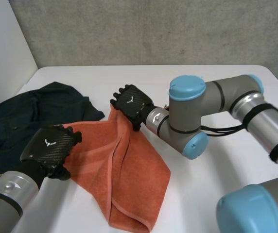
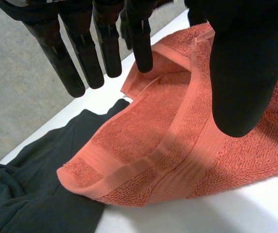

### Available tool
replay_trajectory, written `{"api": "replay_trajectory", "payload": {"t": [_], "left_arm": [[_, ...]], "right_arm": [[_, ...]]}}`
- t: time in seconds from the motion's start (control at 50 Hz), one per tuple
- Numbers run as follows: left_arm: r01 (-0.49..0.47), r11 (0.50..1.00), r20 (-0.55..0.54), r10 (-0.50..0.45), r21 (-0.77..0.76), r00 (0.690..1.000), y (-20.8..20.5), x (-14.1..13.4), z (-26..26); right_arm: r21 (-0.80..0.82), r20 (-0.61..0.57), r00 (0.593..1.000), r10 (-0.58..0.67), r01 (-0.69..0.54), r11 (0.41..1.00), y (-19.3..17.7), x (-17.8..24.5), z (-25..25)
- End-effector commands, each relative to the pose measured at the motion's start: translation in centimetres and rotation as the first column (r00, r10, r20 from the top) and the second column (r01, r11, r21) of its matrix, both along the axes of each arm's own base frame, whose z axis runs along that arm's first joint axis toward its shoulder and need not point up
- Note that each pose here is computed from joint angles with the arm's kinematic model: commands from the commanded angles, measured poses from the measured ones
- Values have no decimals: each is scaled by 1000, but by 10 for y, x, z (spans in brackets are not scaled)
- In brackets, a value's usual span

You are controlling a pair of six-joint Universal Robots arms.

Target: Fold the laundry.

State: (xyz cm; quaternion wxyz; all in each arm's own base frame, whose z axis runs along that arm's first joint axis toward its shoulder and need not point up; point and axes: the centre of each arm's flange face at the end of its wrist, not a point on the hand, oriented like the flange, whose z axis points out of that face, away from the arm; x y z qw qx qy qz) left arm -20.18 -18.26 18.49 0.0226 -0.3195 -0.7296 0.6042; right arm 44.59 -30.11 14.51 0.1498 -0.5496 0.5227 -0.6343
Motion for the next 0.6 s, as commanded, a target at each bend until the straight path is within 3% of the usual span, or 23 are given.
{"api": "replay_trajectory", "payload": {"t": [0.02, 0.22, 0.32, 0.46, 0.6], "left_arm": [[14, 1000, -7, -14, -13, 1000, 1, -1, 3], [140, 986, -47, -144, -94, 988, -7, -19, 15], [182, 979, -50, -187, -89, 981, -18, -26, 12], [214, 975, -48, -218, -65, 975, -29, -33, 2], [350, 936, -61, -353, -44, 934, -24, -48, -10]], "right_arm": [[-15, 13, 1000, -12, 12, 1000, -6, 4, -10], [-19, 4, 997, -81, 81, 996, 1, -17, 59], [20, -51, 970, -237, 239, 971, -16, -73, 97], [47, -92, 933, -349, 354, 934, -18, -135, 116], [54, -147, 886, -440, 451, 891, -17, -185, 108]]}}
